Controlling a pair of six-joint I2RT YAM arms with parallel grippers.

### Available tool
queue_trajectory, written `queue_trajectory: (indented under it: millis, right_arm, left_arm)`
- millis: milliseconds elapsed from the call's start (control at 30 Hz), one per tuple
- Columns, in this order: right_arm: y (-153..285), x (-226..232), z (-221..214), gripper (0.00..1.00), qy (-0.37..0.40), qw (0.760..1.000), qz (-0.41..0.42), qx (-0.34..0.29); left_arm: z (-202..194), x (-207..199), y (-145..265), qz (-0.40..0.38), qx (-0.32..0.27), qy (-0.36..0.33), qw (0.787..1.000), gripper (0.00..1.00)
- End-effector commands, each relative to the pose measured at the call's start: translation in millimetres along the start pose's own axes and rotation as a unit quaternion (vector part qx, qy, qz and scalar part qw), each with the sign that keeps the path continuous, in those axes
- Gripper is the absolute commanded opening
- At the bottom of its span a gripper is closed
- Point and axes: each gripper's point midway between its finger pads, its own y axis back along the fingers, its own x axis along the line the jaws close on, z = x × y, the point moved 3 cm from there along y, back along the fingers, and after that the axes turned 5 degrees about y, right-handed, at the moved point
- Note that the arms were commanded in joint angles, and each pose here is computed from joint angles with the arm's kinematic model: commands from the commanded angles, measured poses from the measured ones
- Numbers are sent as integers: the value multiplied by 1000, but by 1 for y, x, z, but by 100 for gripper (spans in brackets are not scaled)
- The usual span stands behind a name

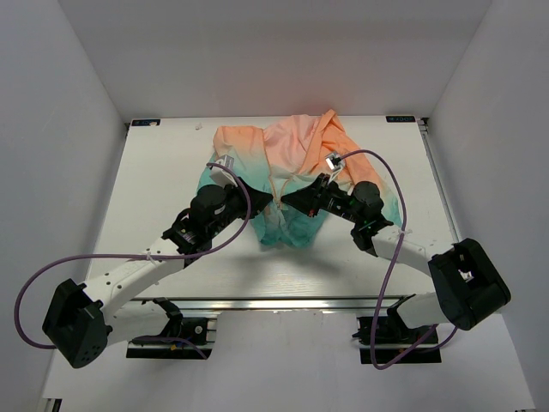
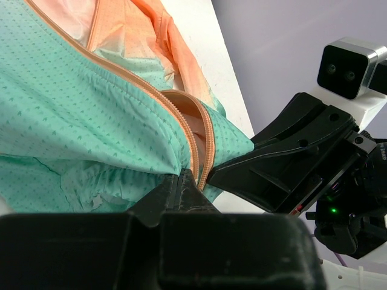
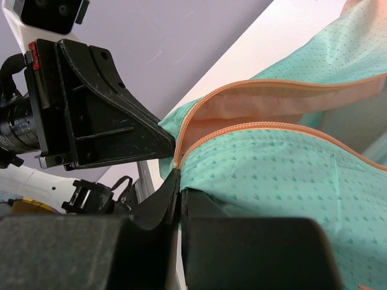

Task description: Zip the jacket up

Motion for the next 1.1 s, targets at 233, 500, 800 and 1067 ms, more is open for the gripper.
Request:
queue_trajectory:
  millis: [233, 500, 800, 1067]
  right_arm:
    - [0, 15, 17, 0, 16, 999, 33, -37]
    - [-4, 9, 25, 0, 12, 998, 10, -54]
    - [-6, 8, 17, 0, 23, 999, -2, -49]
    - [0, 14, 17, 0, 33, 998, -4, -56]
  left_arm:
    - [4, -9, 5, -18, -5, 0, 1000, 0]
    - [4, -11, 8, -25, -4, 1, 1000, 0]
    - [4, -11, 9, -23, -5, 6, 1000, 0]
    - [6, -9, 10, -14, -8, 12, 1000, 0]
